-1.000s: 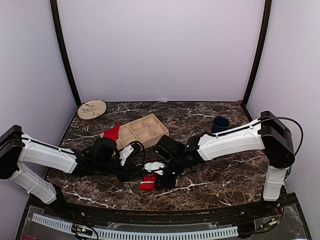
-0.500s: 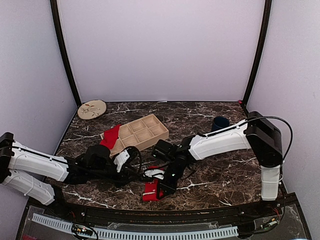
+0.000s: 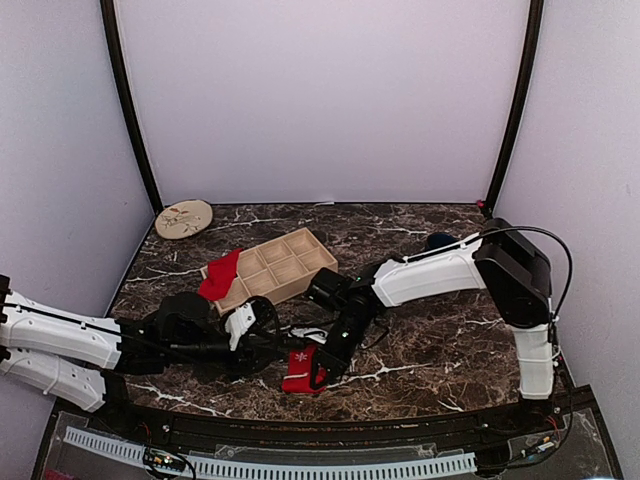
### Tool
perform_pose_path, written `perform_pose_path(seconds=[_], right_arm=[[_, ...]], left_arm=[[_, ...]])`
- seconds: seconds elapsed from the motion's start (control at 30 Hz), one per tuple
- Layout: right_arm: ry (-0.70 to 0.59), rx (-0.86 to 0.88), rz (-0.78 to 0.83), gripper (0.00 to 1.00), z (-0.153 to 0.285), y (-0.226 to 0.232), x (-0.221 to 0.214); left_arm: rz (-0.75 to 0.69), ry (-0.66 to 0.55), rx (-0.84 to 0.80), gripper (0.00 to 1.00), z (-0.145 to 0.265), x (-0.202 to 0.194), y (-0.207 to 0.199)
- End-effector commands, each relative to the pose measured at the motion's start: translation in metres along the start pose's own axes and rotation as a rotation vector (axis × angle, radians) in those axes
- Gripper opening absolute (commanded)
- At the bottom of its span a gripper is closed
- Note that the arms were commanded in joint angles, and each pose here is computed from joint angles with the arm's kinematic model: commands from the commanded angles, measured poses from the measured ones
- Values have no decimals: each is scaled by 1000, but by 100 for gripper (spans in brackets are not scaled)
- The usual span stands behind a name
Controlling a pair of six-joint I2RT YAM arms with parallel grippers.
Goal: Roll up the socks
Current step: Roll the sock at the center of the board.
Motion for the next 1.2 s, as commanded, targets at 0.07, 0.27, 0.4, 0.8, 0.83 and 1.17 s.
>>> perform_pose_path(seconds=[0.07, 0.27, 0.4, 0.8, 0.83, 1.17], right_arm=[[-18, 69, -53, 0, 3, -10, 5], [-24, 116, -83, 0, 4, -12, 5], [-27, 154, -101, 0, 4, -12, 5], [-30, 181, -104, 0, 4, -12, 5], [-30, 183, -104, 0, 4, -12, 5], [-33, 198, -105, 0, 4, -12, 4]], left_arm=[[-62, -32, -18, 36, 3, 6, -3], [-107, 62, -135, 34, -10, -5, -14], [-139, 124, -200, 32, -18, -11, -21], [-194, 282, -287, 38, -36, -30, -28], [-197, 287, -289, 38, -37, -30, -28], [-235, 333, -227, 39, -50, -33, -20]])
Point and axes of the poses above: each gripper's point midway between its finger pads, its own z axis back along the fingers, its own y axis along the line the jaws close on, x = y × z, the point moved 7 cm from there along z, back along the fingers, and after that the axes turned 7 degrees about z, right-handed, at the moved point
